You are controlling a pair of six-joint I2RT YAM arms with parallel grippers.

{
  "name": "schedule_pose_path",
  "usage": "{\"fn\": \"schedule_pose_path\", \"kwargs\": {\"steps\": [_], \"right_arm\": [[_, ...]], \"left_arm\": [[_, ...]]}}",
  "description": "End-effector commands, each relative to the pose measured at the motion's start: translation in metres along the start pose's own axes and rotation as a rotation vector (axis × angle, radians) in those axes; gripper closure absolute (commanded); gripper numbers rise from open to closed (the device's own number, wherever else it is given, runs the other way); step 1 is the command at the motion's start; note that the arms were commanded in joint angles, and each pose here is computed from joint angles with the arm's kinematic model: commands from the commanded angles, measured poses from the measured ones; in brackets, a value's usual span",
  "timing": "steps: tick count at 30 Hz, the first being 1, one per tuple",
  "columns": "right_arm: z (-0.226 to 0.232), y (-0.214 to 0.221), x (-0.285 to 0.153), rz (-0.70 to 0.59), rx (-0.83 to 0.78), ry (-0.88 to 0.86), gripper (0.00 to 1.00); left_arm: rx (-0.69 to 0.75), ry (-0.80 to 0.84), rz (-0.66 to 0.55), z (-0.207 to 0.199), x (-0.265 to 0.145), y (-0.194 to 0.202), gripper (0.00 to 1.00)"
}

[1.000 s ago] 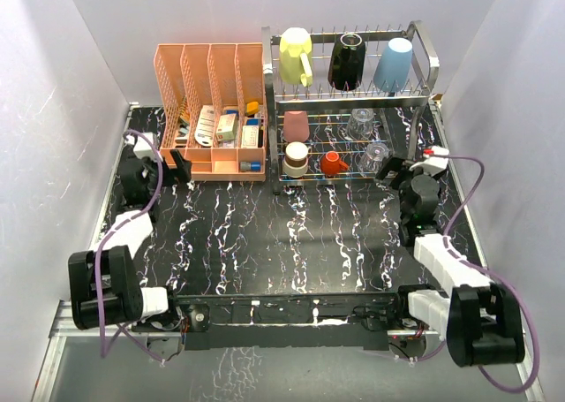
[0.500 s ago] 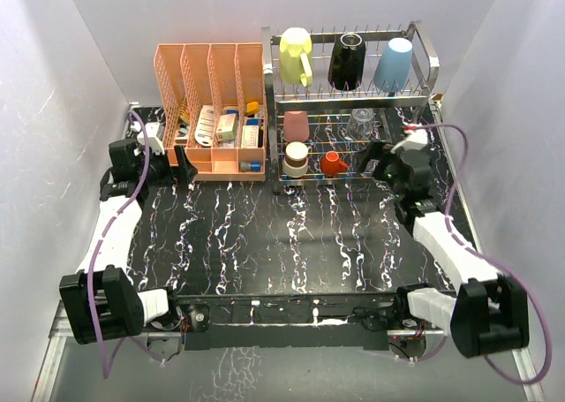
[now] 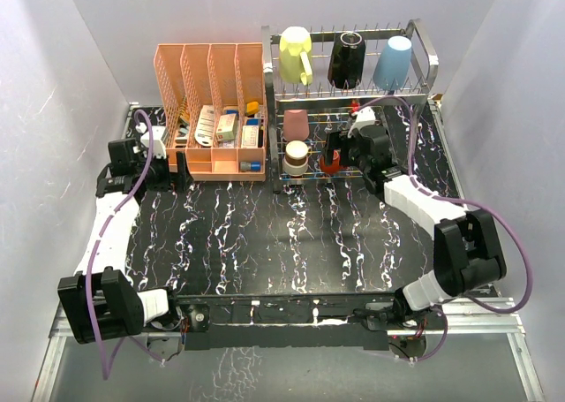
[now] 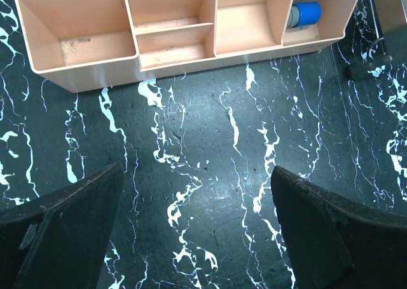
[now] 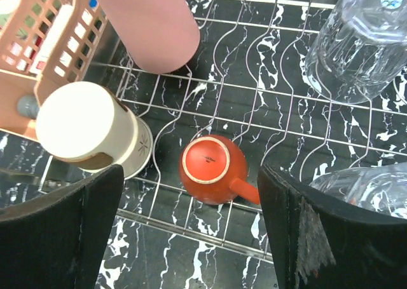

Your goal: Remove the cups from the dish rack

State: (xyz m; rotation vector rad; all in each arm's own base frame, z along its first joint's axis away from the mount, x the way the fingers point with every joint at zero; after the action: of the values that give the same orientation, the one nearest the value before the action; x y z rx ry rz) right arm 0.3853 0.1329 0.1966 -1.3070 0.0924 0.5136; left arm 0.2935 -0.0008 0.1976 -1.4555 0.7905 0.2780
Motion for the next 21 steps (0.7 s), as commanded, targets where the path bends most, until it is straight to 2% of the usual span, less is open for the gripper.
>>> {"fn": "schedule_pose_path", "kwargs": {"steps": [1, 6, 21], "right_arm": [[0.001, -0.002, 0.014, 0.016, -0.055, -0.008, 0.12], [-0.001, 0.008, 0.024, 0.051, -0.073, -0.003, 0.16], [-0.007, 0.036, 0.044, 0.056, -0.115, 0.015, 0.17]], "left_arm": [[0.021, 0.011, -0.005, 0.001, -0.009, -0.013, 0.03], [0.023, 0.039, -0.004, -0.002, -0.01, -0.017, 0.03], [0.025, 0.093, -0.001, -0.013, -0.018, -0.013, 0.03]]}}
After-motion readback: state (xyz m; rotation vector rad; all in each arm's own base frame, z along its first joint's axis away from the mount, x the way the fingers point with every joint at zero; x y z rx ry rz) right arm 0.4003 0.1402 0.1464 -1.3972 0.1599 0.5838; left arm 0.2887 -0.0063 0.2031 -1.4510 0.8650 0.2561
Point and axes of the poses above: each gripper's point midway between its finger pads, its own x axis out along the fingers, its own z axis along the line the jaws close on, y = z × x, the point moved 5 cm from there along -x, back along the fingers, and after that the axes turned 7 degrees about x, right-handed, at the moved point
